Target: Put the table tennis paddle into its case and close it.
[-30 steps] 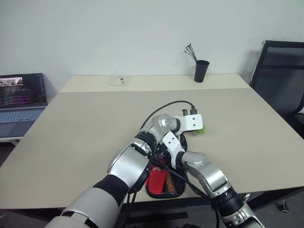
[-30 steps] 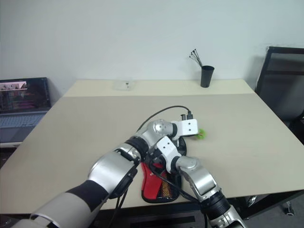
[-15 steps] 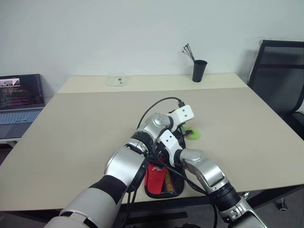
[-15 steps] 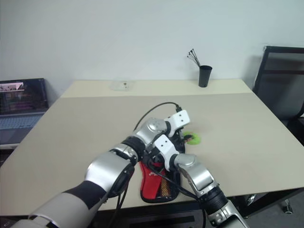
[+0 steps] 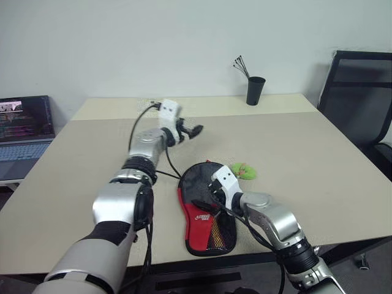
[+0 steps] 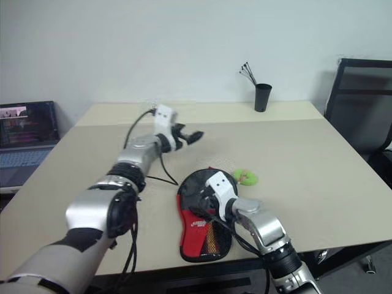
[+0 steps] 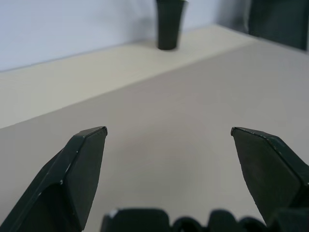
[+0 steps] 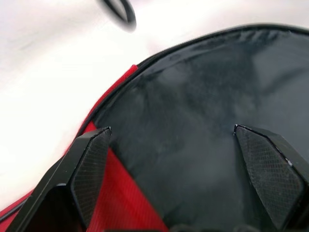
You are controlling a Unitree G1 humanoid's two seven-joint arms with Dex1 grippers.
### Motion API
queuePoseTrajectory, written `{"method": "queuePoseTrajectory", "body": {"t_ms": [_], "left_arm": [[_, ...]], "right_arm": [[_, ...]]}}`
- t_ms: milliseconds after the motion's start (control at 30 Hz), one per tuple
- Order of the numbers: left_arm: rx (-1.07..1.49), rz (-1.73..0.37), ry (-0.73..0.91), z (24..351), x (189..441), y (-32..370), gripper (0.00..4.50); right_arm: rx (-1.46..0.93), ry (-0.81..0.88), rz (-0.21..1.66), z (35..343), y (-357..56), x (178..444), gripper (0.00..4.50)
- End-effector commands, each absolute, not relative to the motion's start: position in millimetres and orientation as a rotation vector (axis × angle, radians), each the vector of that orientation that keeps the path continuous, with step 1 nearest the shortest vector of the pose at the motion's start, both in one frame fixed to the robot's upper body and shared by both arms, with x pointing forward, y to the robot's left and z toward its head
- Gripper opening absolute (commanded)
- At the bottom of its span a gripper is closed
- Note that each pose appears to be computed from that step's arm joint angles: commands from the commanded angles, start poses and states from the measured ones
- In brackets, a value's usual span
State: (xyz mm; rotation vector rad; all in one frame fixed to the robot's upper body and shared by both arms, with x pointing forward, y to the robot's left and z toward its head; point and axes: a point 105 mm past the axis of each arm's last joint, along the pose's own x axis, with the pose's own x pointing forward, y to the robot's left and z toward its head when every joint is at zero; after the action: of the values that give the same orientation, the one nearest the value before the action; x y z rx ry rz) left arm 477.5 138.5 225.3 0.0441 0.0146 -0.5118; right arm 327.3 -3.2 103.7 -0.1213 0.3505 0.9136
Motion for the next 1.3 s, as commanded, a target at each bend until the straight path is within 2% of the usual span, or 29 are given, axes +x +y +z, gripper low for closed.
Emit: {"method": "queuePoseTrajectory", "body": {"t_ms": [33, 133, 233, 333, 500, 800, 1000, 1300], "left_arm": [[-0.045, -0.576, 0.001, 232, 471, 145, 4.48], [-0.092, -0.786, 0.034, 221, 449, 134, 4.48], [-0.081, -0.862, 0.037, 211, 429, 128, 4.48], [-0.028, -0.956, 0.047, 204, 408, 117, 4.48], [0.162, -1.143, 0.152, 172, 376, 101, 4.48], [0.398, -1.322, 0.233, 130, 358, 97, 4.48], [0.325, -1.296, 0.295, 101, 358, 103, 4.48], [0.206, -1.291, 0.264, 101, 364, 89, 4.48]], "right_arm": [[-0.061, 0.293, 0.934, 132, -10, 320, 4.50], [-0.067, 0.268, 0.920, 148, -25, 316, 4.50], [-0.115, 0.253, 0.907, 159, -45, 309, 4.50], [-0.193, 0.258, 0.908, 163, -62, 302, 4.50], [-0.314, 0.262, 0.856, 169, -97, 302, 4.50], [-0.384, 0.198, 0.762, 174, -121, 315, 4.50], [-0.539, 0.194, 0.735, 165, -138, 329, 4.50], [-0.749, 0.165, 0.723, 149, -140, 374, 4.50]]}}
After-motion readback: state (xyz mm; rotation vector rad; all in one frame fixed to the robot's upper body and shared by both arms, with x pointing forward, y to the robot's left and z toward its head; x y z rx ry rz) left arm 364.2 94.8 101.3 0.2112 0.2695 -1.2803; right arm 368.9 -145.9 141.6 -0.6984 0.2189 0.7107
